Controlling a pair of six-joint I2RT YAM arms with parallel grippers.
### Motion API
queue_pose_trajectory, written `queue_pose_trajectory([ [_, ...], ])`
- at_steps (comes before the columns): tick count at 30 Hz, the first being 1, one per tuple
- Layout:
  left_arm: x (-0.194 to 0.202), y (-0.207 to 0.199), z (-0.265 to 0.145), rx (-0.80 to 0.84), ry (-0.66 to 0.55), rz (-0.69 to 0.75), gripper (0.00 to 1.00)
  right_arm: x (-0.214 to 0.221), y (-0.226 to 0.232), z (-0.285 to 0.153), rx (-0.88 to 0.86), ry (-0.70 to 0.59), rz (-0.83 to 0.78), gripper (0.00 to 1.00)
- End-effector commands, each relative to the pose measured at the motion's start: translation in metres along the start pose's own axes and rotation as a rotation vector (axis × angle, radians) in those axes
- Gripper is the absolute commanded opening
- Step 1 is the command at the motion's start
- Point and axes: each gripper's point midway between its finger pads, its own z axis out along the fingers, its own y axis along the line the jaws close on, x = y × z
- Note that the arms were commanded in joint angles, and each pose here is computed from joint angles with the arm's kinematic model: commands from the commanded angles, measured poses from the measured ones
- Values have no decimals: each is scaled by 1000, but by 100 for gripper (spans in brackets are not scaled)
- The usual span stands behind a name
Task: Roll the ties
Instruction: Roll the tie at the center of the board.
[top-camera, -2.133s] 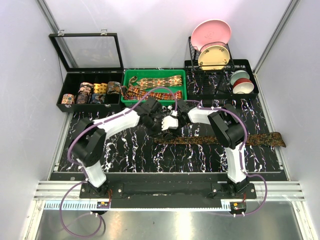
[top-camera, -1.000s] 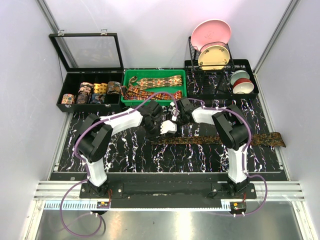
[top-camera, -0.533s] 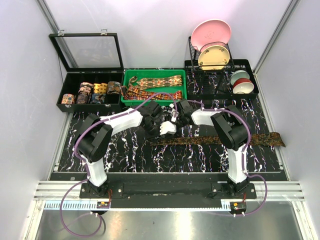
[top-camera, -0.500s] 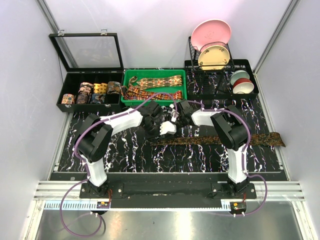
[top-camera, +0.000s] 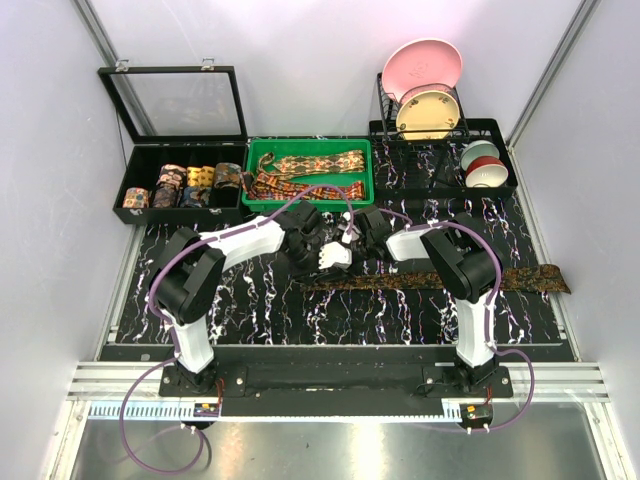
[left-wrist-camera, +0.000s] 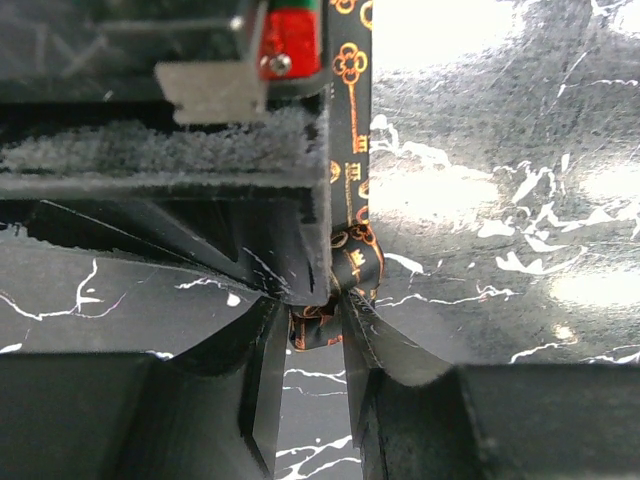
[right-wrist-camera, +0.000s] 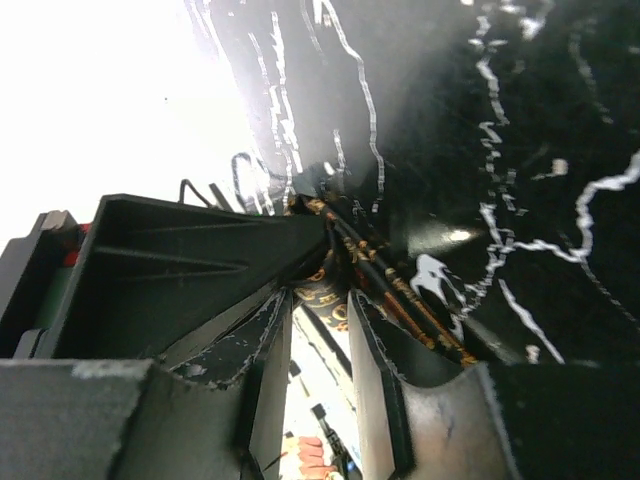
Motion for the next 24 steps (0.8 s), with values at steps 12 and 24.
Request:
queue_pose_trajectory([
  [12,-8,7,-1,-5,-25,13,31,5,21,-2,-46,13,-70,26],
  [24,-9,2,-3,14,-40,18,31,7,17,-4,-38,3,-90,38],
])
